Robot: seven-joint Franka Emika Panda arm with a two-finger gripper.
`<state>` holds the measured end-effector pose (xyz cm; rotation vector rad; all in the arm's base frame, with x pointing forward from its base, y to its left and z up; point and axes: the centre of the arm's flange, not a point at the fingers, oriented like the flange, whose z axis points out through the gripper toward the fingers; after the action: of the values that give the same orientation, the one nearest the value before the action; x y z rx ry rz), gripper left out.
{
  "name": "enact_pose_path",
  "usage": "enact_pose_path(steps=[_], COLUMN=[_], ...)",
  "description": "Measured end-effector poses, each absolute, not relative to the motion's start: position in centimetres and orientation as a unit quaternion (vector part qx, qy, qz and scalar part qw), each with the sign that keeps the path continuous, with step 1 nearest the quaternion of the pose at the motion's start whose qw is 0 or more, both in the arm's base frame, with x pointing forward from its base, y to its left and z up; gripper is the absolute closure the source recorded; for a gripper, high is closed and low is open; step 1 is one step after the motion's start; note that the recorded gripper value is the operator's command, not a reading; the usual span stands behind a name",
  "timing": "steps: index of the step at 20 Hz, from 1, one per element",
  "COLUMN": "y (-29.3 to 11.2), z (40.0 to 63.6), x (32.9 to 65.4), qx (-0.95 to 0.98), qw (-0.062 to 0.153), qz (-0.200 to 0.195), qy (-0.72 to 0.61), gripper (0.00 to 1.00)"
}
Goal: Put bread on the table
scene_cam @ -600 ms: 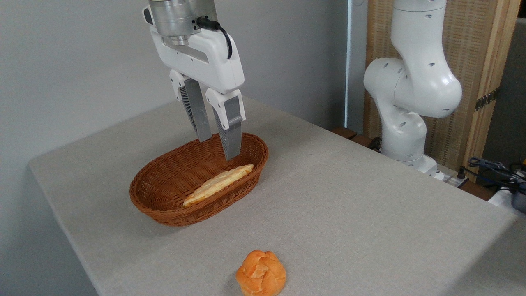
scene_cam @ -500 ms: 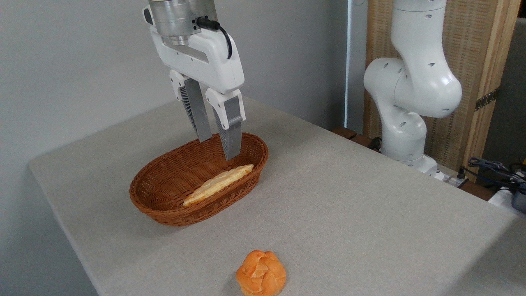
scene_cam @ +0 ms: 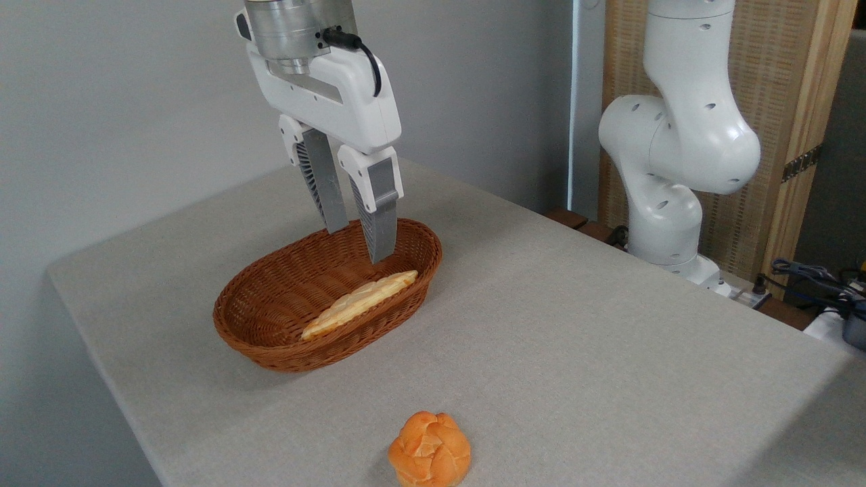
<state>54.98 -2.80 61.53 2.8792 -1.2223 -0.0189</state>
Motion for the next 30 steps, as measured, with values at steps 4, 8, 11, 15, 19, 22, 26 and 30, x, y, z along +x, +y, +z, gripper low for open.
enact_pose_path(steps=[4, 8, 11, 15, 19, 22, 26, 30], y=[-3.6, -6.6, -9.2, -10.7, -12.1, -12.8, -13.1, -14.0], z=[61.5, 60.0, 56.5, 52.0, 50.6, 50.2, 49.7, 48.4], x=[54.9, 54.7, 54.3, 52.2, 50.8, 50.6, 50.5, 50.3], qx=[0.912, 0.900, 0.889, 0.884, 0.879, 0.879, 0.878, 0.874], qw=[0.007, 0.011, 0.012, 0.008, 0.016, 0.027, 0.030, 0.030], qz=[-0.006, -0.019, -0.026, 0.000, 0.005, 0.012, 0.007, 0.003], qy=[-0.410, -0.436, -0.457, -0.467, -0.476, -0.477, -0.478, -0.485], gripper=[0.00, 0.00, 0.00, 0.00, 0.00, 0.00, 0.00, 0.00])
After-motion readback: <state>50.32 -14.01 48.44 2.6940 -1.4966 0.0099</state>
